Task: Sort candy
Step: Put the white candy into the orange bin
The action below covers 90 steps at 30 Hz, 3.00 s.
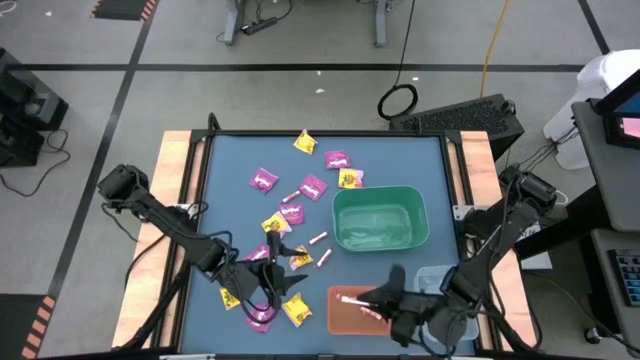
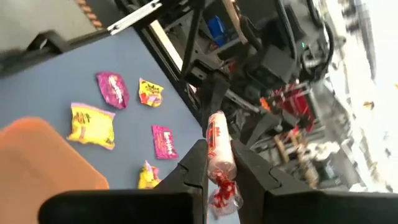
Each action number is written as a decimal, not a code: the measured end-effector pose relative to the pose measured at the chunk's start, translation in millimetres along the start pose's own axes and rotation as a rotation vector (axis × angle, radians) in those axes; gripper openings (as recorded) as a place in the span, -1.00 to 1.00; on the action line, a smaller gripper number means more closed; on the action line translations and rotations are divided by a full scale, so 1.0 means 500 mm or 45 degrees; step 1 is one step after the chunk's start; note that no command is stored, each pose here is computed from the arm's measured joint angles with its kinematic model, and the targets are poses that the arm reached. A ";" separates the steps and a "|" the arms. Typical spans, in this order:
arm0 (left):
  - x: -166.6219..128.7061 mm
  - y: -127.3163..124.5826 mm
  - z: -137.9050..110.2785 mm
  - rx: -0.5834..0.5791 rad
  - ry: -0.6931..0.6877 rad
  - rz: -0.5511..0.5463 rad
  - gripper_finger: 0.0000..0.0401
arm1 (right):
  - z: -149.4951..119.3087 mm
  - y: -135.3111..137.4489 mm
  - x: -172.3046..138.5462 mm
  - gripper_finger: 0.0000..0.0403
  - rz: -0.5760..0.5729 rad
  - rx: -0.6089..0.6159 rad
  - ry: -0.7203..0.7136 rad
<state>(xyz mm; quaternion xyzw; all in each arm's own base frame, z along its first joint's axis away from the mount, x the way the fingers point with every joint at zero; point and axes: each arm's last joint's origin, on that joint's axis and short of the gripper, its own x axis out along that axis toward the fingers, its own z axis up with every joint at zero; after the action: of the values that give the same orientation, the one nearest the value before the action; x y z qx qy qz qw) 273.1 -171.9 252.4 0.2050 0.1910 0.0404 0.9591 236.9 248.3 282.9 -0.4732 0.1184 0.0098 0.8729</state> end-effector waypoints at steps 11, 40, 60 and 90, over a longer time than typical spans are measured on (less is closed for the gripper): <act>0.000 0.000 0.000 0.000 0.000 0.000 0.35 | 0.002 0.000 -0.001 -0.80 -0.003 -0.090 -0.006; 0.000 -0.002 -0.020 -0.065 0.083 0.010 0.34 | -0.007 0.016 -0.001 -0.80 0.198 0.925 0.017; 0.058 0.066 -0.080 -0.100 0.313 -0.106 0.34 | -0.080 0.072 0.036 -0.80 0.462 1.445 0.551; 0.118 0.116 -0.201 -0.504 0.246 -0.007 0.34 | -0.107 0.117 0.069 -0.26 0.532 1.405 0.718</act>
<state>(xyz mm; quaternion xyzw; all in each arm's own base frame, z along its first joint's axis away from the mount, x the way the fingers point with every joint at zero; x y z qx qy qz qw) 289.0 -71.7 171.0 0.0074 0.2709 0.0938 0.9580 252.2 232.8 199.0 0.0929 0.4199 -0.0073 0.9028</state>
